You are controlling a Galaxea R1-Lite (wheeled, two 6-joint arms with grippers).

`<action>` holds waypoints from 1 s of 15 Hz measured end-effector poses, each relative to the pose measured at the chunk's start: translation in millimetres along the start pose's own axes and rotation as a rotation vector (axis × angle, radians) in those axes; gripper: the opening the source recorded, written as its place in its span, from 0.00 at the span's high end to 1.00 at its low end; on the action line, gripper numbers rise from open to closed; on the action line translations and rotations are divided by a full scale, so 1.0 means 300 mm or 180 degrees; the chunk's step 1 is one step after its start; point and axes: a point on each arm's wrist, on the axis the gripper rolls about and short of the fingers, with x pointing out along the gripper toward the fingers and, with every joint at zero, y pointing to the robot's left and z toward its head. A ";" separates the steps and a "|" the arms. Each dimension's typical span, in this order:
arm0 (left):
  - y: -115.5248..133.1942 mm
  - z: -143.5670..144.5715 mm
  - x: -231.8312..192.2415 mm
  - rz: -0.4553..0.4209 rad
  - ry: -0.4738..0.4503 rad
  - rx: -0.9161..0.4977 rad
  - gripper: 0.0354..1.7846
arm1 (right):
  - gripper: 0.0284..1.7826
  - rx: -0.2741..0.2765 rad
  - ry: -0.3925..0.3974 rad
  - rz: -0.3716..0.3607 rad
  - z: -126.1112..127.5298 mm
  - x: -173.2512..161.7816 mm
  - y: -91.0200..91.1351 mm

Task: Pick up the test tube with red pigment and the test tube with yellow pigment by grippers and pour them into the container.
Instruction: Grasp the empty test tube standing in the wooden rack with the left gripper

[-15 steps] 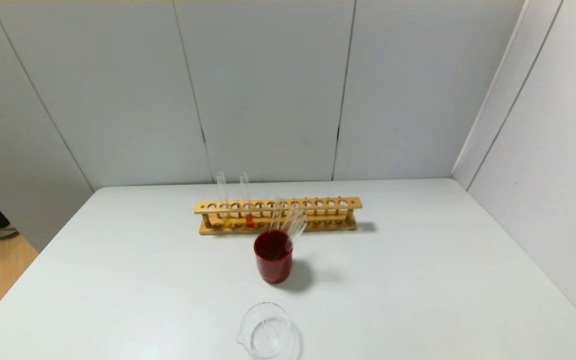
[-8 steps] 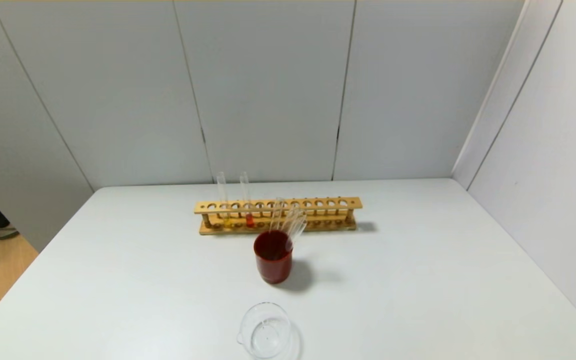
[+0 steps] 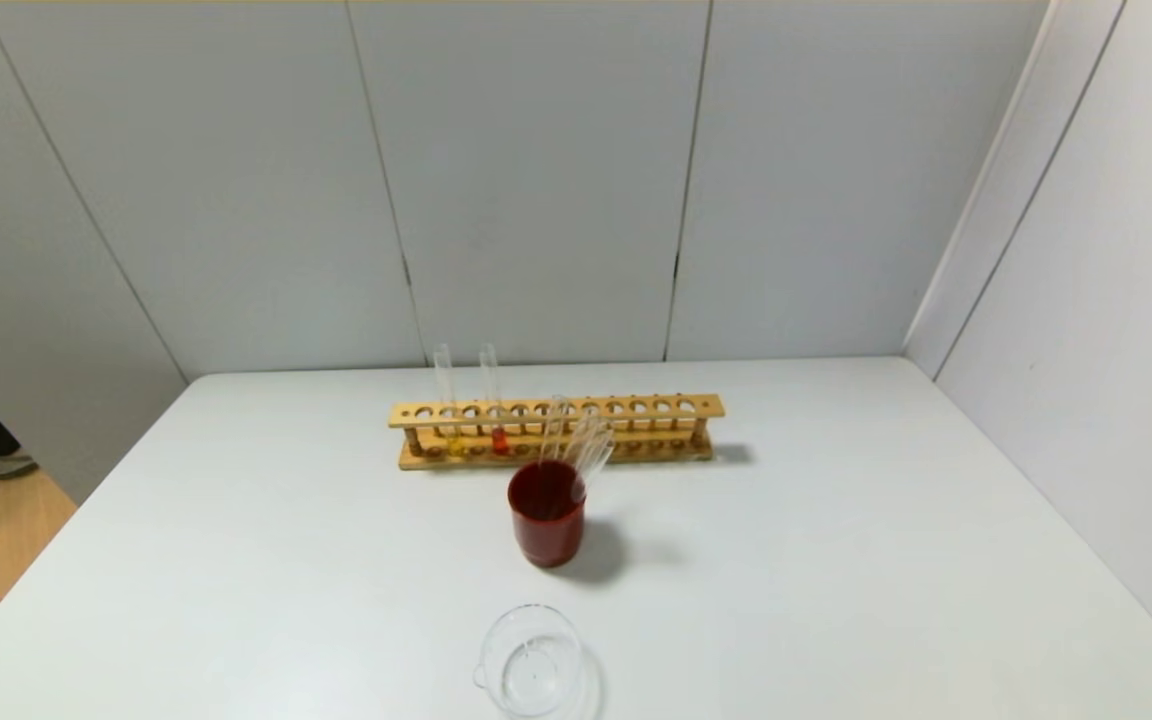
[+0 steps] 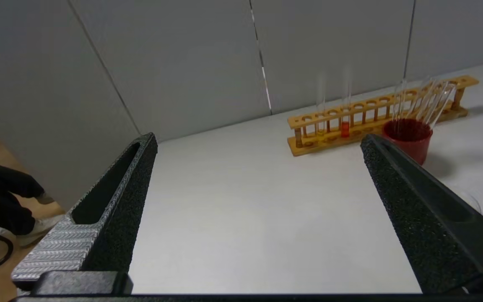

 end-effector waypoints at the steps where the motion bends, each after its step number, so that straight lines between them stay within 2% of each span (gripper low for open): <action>1: 0.010 0.043 0.018 -0.0008 0.0005 -0.0007 0.04 | 0.05 0.0000 0.0001 0.0001 0.000 0.000 0.000; 4: 0.036 0.145 0.115 -0.0079 0.0018 -0.0083 0.04 | 0.05 0.0000 0.0001 0.0003 0.000 0.000 0.000; 7: 0.052 0.196 0.260 -0.0240 0.0170 -0.0240 0.04 | 0.05 0.0000 0.0000 0.0000 0.000 0.000 0.000; 11: 0.066 0.223 0.486 -0.0401 0.0624 -0.0575 0.04 | 0.05 0.0000 0.0000 0.0000 0.000 0.000 0.000; 15: 0.067 0.191 0.724 -0.0497 0.1075 -0.0810 0.04 | 0.05 0.0000 0.0000 0.0000 0.000 0.000 0.000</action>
